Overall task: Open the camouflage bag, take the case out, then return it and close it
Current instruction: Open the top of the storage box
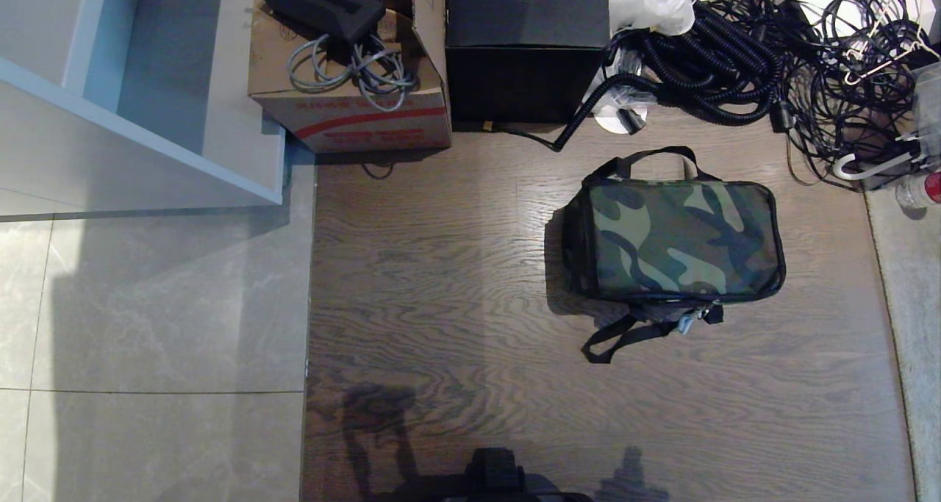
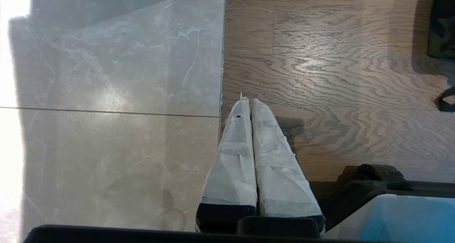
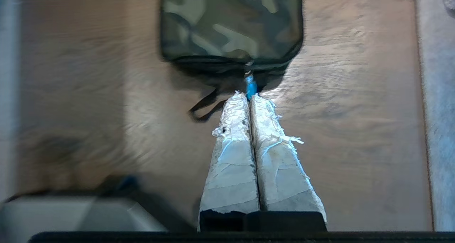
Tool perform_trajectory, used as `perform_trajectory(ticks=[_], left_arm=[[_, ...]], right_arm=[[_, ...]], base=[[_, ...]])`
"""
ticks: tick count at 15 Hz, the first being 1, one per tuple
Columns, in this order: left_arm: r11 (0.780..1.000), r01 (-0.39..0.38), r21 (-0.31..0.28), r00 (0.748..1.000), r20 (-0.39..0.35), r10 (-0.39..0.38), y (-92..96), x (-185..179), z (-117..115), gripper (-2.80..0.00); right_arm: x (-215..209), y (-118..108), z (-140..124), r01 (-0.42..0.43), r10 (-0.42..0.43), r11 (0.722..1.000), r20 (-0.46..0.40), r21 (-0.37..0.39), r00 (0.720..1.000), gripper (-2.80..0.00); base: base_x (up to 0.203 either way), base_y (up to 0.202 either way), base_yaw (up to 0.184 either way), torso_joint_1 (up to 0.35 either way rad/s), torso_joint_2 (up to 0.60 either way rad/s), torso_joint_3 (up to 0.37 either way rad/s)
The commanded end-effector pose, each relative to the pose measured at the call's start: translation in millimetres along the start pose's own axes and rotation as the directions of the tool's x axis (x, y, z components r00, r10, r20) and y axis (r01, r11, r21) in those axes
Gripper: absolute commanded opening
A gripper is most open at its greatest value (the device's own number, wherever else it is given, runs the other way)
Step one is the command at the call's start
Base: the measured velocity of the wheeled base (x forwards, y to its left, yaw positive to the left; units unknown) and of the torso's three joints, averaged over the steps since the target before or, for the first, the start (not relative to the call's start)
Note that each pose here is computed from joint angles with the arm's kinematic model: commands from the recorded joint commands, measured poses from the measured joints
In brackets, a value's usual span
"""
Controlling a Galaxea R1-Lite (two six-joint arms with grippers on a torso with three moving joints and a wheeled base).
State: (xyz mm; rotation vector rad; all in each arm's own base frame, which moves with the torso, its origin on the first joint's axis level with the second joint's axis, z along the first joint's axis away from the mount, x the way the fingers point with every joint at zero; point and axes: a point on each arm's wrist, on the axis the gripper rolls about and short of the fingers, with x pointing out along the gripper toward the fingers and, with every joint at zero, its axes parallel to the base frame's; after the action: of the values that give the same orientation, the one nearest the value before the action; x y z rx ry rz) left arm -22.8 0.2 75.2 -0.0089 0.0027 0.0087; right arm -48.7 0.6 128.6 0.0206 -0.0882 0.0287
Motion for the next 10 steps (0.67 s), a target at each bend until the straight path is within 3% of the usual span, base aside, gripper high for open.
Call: perform_trajectory(ticks=[1,4,7,8,10], left_arm=[[1.0,-0.001,0.0,1.0,0.0,0.001,0.0,0,0,-2.8],[1.0,-0.001,0.0,1.0,0.0,0.001,0.0,0,0,-2.8],[1.0,-0.001,0.0,1.0,0.0,0.001,0.0,0,0,-2.8],[1.0,-0.001,0.0,1.0,0.0,0.001,0.0,0,0,-2.8],[1.0,-0.001,0.0,1.0,0.0,0.001,0.0,0,0,-2.8]], right_arm=[[-22,2,15,-0.026,0.03,0.999,-0.176,0.024,0.984,-2.8],[-1,2,39,-0.045,0.076,0.996,-0.417,0.083,0.906,-2.8],[62,2,50,-0.029,0.107,0.99,-0.617,0.135,0.78,-2.8],[90,2,49,-0.014,0.114,0.988,-0.667,0.153,0.737,-2.8],[147,2,42,0.003,0.123,0.985,-0.723,0.171,0.68,-2.8]], base=[[0.0,0.0,0.0,0.0,0.0,0.0],[0.0,0.0,0.0,0.0,0.0,0.0],[0.0,0.0,0.0,0.0,0.0,0.0],[0.0,0.0,0.0,0.0,0.0,0.0],[0.0,0.0,0.0,0.0,0.0,0.0]])
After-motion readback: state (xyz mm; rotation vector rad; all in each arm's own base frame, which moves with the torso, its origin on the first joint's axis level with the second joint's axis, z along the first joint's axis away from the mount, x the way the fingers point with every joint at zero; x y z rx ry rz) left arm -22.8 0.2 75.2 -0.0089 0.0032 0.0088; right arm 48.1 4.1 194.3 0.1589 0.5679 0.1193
